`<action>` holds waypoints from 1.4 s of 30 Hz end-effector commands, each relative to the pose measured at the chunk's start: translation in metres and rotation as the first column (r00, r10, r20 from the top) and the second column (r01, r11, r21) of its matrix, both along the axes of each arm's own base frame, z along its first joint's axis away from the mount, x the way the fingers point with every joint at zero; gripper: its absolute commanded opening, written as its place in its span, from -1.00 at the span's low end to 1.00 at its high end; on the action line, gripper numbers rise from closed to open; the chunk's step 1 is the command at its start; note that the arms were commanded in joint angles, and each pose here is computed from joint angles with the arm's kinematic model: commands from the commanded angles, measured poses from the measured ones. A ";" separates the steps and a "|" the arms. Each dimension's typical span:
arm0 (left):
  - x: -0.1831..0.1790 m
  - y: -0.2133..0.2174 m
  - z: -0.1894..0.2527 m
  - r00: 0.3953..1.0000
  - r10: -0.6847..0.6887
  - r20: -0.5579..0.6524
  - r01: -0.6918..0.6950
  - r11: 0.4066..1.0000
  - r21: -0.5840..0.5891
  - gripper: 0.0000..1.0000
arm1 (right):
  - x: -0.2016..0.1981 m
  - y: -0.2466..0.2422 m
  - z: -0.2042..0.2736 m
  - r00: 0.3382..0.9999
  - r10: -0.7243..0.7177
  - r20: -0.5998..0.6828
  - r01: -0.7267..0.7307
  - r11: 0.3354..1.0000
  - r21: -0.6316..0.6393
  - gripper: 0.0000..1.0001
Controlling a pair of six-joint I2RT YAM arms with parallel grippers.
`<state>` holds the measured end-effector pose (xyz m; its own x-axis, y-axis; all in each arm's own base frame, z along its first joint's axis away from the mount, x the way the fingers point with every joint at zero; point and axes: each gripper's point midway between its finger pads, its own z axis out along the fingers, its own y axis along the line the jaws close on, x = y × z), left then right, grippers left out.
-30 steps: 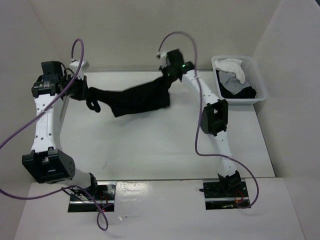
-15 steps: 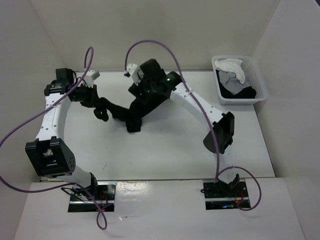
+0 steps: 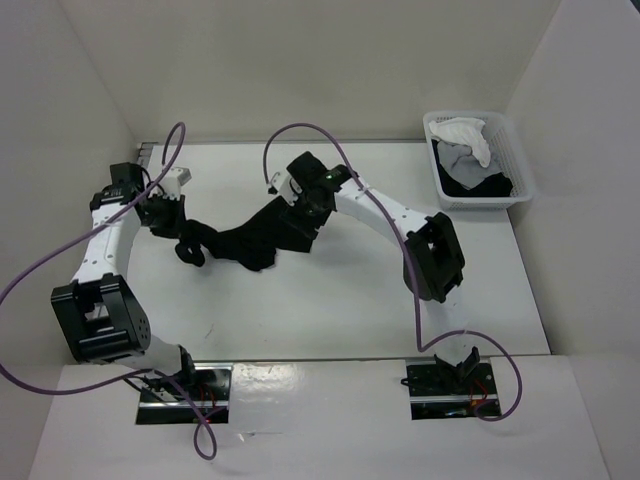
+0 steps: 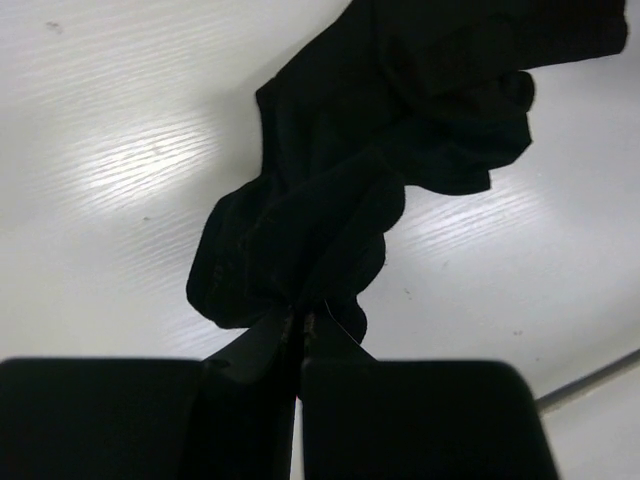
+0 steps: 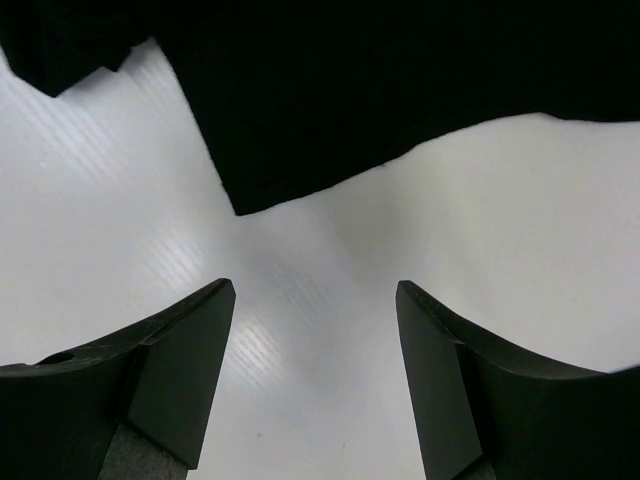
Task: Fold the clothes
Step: Flatten the tank top out
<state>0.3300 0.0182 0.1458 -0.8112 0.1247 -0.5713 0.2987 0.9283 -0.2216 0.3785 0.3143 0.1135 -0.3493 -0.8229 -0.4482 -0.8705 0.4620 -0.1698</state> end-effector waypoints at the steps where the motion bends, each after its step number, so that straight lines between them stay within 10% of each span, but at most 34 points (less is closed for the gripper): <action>1: 0.002 0.013 0.012 0.997 0.028 0.074 -0.032 0.998 0.061 -1.00 | 0.030 -0.004 0.003 0.993 -0.079 0.084 0.075 0.996 0.055 0.48; 37: -0.025 0.019 0.002 0.995 0.094 0.017 -0.095 0.992 0.082 -1.00 | -0.003 0.043 -0.096 0.992 0.118 -0.045 -0.117 0.993 0.025 0.48; 42: -0.027 0.018 -0.001 0.996 0.094 0.008 -0.094 0.992 0.080 -1.00 | -0.007 0.043 -0.110 0.989 0.126 -0.083 -0.125 0.992 0.019 0.22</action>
<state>0.3051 0.0379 0.1394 -0.8265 0.1116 -0.5518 0.2221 0.9653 -0.1373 0.3746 0.3470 0.0209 -0.2902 -0.8491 -0.4414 -0.9214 0.3725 -0.1108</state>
